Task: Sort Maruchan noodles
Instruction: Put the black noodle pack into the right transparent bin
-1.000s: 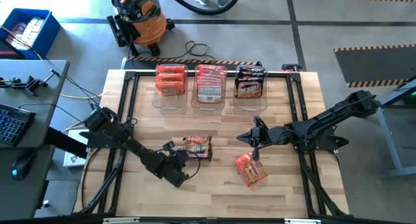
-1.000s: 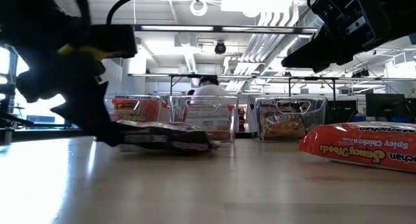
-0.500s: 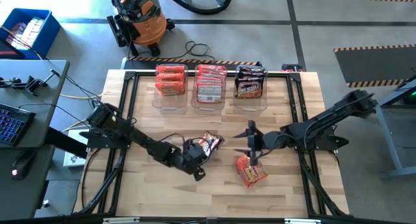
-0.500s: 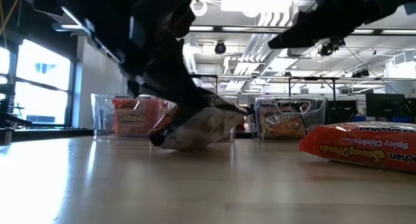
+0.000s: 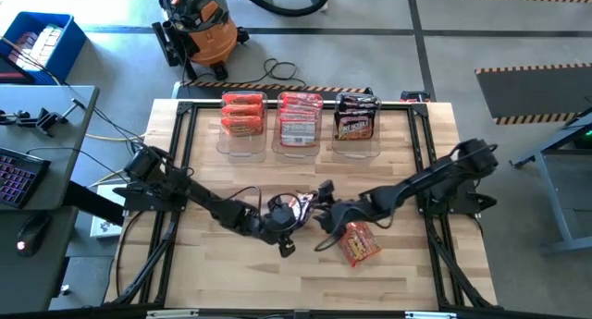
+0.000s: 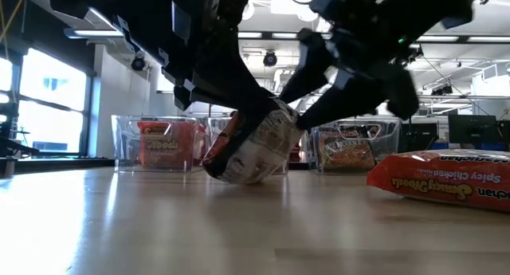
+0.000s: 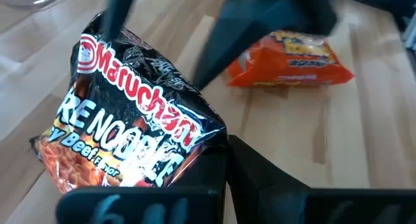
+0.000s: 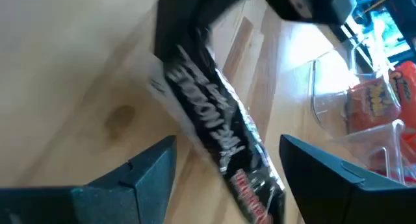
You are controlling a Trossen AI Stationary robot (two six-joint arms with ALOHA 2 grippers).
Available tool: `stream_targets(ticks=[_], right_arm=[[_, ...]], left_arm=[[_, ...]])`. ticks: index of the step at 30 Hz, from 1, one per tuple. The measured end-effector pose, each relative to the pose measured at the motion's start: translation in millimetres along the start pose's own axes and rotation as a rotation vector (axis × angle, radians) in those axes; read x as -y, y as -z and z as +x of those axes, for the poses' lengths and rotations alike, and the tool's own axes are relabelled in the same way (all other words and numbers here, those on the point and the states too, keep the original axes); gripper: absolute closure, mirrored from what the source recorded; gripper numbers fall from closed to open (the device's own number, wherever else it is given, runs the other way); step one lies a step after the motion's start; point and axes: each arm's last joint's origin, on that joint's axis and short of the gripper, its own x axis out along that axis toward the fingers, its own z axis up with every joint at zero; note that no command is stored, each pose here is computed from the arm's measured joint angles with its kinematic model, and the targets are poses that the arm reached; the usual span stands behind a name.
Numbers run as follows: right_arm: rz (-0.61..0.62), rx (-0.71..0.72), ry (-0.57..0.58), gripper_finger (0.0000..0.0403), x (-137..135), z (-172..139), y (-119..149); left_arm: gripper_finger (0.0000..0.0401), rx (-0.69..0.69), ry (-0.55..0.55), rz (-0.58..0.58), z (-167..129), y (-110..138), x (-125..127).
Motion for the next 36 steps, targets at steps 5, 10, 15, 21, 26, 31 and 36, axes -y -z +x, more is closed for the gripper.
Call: stream_targets(ticks=[5,10,15,21,26,31,36], right_arm=[[0.014,-0.002,-0.075,0.0148,11,18,8],[0.039,0.052,-0.183,0.0148,14,25,11],[0.067,0.075,-0.195,0.0152,14,33,13],[0.118,0.071,-0.188,0.0190,17,37,15],[0.120,0.086,-0.209,0.0234,17,36,14],[0.113,0.096,-0.219,0.0271,14,33,12],[0.117,0.109,-0.226,0.0294,18,20,6]], left_arm=[[0.0401,0.005,0.007,0.013,-1,0,2],[0.0401,0.009,0.007,0.016,-1,0,2],[0.0401,0.050,0.030,0.024,-1,-4,4],[0.0401,0.055,0.031,0.022,-2,-6,4],[0.0397,0.064,0.016,0.022,-4,-7,5],[0.0366,0.077,0.005,0.045,-32,-20,7],[0.0332,0.147,-0.071,0.139,-85,-32,14]])
